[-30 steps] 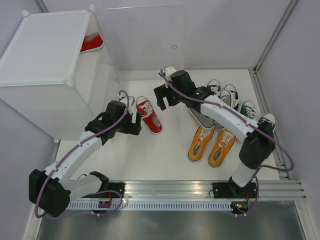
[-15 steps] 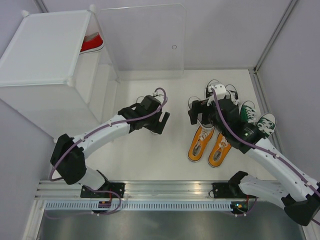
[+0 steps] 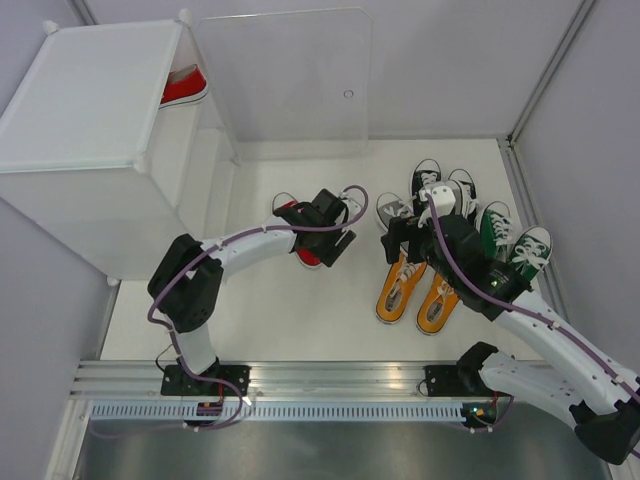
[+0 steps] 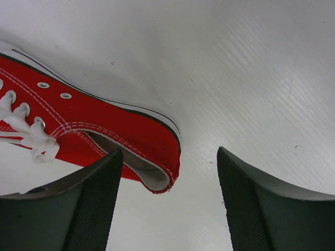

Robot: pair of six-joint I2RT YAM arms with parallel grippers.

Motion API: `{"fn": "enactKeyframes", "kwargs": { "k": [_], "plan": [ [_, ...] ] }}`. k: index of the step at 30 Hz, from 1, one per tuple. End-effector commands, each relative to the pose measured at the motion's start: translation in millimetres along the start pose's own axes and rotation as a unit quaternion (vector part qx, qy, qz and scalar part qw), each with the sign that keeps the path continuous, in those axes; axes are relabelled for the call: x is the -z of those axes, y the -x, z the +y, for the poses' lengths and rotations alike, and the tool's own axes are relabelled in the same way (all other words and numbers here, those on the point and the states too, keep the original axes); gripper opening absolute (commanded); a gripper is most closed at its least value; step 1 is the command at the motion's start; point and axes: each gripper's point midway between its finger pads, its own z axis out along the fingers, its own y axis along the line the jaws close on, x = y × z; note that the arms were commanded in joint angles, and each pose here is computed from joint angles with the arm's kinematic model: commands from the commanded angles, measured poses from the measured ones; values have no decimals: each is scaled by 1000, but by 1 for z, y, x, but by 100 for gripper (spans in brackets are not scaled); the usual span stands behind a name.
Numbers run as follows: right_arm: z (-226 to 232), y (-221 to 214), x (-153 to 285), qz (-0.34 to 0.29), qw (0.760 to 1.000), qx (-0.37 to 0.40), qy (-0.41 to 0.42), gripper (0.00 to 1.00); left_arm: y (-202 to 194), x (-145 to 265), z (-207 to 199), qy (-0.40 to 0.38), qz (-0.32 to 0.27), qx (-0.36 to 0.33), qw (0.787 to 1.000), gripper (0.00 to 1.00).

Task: Place and organize the shoes in the shoe cabinet

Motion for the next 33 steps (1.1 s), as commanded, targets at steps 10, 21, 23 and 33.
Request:
{"fn": "enactKeyframes", "kwargs": {
  "k": [10,21,23,33],
  "plan": [
    [4,2,-5,-11,1000,-3,7,97,0,-21,-8,-46,2,-43,998,62],
    [4,-5,-10,-1,1000,-1,6,96,-26,-22,-8,-45,32,-27,998,45],
    [4,-5,-10,-1,1000,-2,6,97,-26,-20,-8,-46,29,-24,998,35],
    [3,-3,-5,-9,1000,-6,9,96,36,41,0,-37,-57,3,998,2]
  ]
}}
